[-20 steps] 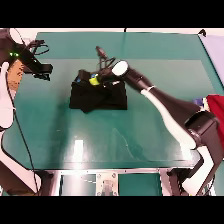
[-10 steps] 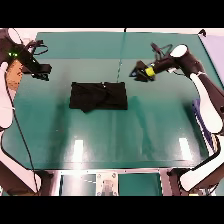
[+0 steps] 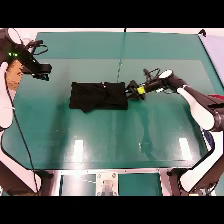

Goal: Fold the shirts.

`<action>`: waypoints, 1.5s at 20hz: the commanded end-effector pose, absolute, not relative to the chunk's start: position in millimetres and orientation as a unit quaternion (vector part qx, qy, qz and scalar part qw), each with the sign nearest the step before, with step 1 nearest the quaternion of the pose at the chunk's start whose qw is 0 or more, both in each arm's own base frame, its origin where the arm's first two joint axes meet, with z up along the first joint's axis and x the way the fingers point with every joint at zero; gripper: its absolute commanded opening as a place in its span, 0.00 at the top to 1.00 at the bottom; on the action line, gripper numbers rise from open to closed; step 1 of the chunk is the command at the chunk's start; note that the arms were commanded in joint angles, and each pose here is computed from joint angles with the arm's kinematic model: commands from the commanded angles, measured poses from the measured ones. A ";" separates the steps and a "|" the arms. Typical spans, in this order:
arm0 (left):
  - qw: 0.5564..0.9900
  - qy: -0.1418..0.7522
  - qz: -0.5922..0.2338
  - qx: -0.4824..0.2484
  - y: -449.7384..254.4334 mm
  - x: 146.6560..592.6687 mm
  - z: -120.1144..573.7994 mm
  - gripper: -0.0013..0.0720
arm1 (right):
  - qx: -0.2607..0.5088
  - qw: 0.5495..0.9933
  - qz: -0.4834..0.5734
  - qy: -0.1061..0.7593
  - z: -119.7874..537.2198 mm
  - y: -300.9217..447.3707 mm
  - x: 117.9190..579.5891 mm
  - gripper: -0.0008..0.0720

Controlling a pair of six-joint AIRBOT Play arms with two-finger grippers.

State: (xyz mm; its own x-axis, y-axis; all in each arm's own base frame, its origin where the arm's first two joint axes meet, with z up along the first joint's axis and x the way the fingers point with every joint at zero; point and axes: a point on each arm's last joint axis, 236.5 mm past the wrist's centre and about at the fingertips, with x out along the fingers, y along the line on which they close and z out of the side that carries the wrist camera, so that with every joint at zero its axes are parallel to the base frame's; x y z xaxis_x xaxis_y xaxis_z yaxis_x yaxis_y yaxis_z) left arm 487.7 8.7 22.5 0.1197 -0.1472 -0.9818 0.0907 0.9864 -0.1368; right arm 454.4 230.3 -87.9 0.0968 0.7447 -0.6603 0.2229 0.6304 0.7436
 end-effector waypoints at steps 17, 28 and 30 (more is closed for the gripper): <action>0.741 0.662 -0.104 -0.040 -5.0 483.1 24.8 0.95 | 0.393 0.820 0.193 0.369 236.5 -1.2 522.2 0.97; 0.740 0.662 -0.104 -0.057 -10.1 483.1 26.0 0.95 | 0.471 0.806 -0.149 0.325 198.9 -301.8 392.0 0.97; 0.740 0.662 -0.105 -0.058 -11.2 483.1 26.2 0.95 | 0.466 0.812 -0.161 0.312 211.8 -308.7 377.9 0.97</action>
State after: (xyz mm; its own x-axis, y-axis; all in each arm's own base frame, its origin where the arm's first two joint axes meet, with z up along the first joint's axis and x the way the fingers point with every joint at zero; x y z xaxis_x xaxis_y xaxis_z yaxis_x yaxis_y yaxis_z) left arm 483.2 -9.6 25.5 0.1008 -0.2246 -0.9692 0.0792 0.9729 -0.2172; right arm 409.1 -282.0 204.0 0.7575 0.1069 -0.6440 0.5011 0.5370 0.6786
